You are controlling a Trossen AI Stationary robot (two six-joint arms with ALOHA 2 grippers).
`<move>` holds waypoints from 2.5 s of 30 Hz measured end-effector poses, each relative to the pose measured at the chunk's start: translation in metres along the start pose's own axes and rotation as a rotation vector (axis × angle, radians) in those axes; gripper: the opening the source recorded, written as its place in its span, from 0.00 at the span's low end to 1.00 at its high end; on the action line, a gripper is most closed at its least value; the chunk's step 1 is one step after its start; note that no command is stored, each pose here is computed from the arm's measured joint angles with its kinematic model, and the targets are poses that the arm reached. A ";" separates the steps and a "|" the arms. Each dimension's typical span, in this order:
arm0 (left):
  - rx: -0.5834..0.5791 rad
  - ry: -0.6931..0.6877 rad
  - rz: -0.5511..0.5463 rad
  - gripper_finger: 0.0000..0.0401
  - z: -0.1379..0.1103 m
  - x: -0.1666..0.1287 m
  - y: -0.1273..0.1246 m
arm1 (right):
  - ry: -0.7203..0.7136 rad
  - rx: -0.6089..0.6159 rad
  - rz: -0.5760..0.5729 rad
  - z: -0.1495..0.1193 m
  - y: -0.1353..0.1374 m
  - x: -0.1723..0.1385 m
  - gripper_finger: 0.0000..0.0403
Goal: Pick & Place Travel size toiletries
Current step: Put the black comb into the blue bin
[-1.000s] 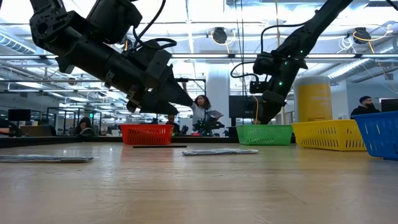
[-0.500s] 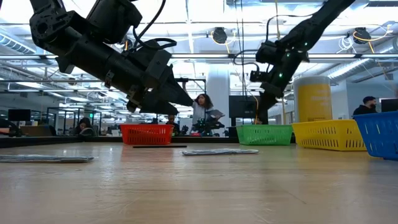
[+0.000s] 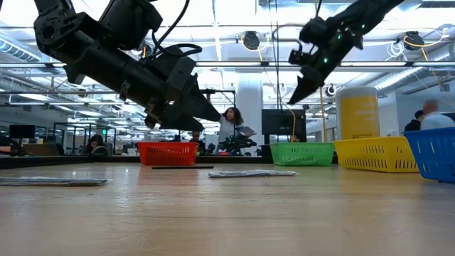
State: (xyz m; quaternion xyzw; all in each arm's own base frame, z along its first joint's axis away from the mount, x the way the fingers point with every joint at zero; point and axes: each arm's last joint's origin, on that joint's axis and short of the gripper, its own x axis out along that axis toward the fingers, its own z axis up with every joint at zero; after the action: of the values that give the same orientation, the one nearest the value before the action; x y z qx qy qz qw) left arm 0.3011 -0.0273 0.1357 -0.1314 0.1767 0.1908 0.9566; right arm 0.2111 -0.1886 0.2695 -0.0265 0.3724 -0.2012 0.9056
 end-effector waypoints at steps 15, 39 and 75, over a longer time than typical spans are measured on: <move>-0.002 0.000 0.000 0.81 0.000 0.000 0.000 | -0.106 -0.142 0.189 0.004 0.081 0.003 0.50; -0.014 0.003 -0.012 0.81 -0.001 -0.001 -0.003 | -0.552 -0.277 0.434 -0.049 0.235 -0.005 0.50; -0.062 0.096 -0.340 0.06 -0.012 0.011 -0.016 | -0.283 -0.277 0.455 -0.060 0.292 0.054 0.62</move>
State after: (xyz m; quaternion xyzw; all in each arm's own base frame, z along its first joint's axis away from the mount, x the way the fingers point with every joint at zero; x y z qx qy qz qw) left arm 0.3133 -0.0417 0.1239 -0.1979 0.1915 0.0250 0.9610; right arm 0.3052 0.0642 0.1321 -0.0933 0.2628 0.0654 0.9581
